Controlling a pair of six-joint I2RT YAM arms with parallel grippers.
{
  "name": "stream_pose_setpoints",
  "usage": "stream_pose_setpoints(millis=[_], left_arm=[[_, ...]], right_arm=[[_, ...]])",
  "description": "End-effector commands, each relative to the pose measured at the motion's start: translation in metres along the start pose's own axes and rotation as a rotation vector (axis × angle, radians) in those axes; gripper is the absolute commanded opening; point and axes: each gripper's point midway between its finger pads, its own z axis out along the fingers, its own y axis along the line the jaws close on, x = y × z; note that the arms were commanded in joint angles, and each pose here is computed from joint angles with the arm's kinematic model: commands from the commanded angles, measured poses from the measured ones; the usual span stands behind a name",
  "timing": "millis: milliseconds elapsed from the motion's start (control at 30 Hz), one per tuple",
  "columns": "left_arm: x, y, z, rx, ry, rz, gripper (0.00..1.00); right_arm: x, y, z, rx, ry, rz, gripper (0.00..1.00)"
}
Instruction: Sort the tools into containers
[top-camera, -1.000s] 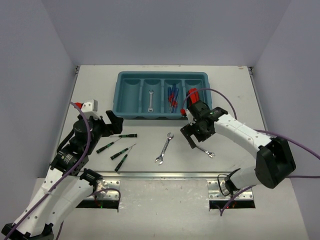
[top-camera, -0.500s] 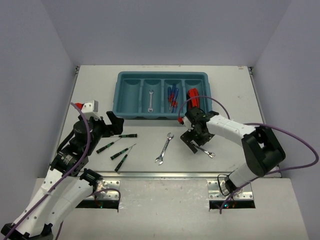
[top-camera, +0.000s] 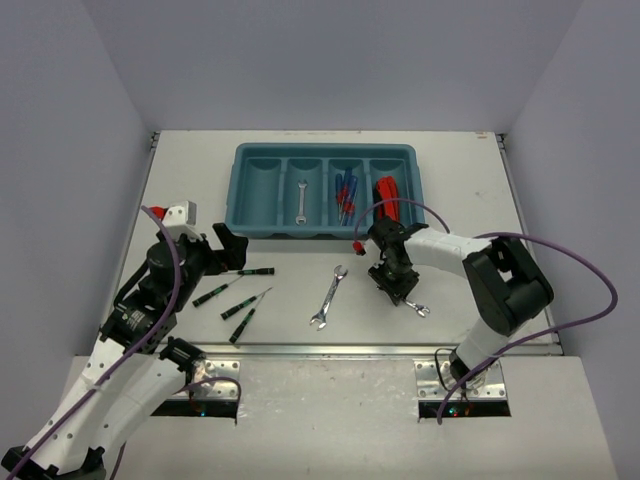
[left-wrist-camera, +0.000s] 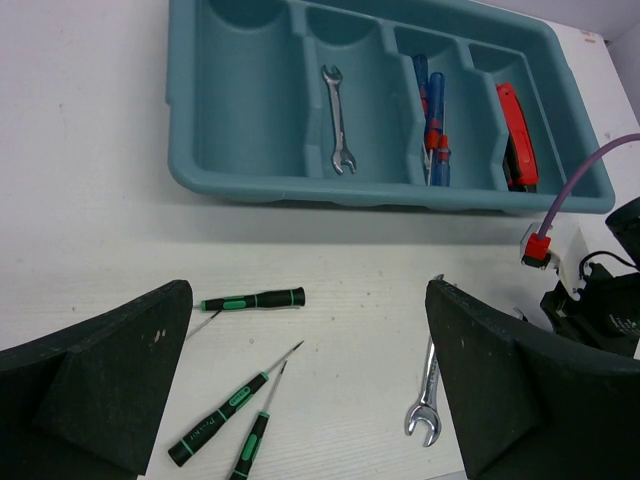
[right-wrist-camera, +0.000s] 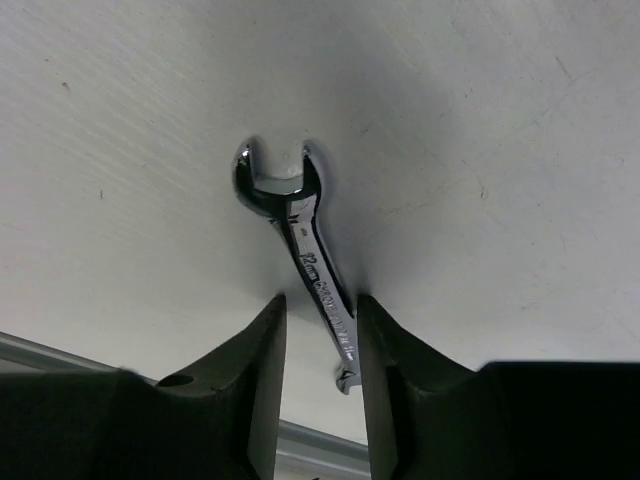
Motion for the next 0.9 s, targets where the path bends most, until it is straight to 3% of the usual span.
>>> stream_pose_setpoints(millis=[0,200,667,800,867], left_arm=[[-0.011,-0.007,0.000,0.025,-0.042,0.002,1.00],[-0.010,-0.006,0.000,0.021,-0.039,0.003,1.00],[-0.007,-0.007,0.004,0.023,-0.023,0.008,1.00],[-0.007,-0.007,0.004,0.022,-0.022,0.008,1.00],[-0.007,-0.007,0.004,0.020,-0.021,0.008,1.00]], right_arm=[[0.010,0.006,0.012,-0.031,0.033,0.014,0.22],[0.007,0.017,0.003,-0.071,0.011,0.043,0.01],[-0.026,0.053,-0.057,-0.059,-0.232,0.009,0.00],[-0.054,0.078,-0.084,-0.195,-0.405,-0.028,0.00],[-0.083,0.098,-0.114,-0.314,-0.567,-0.047,0.00]])
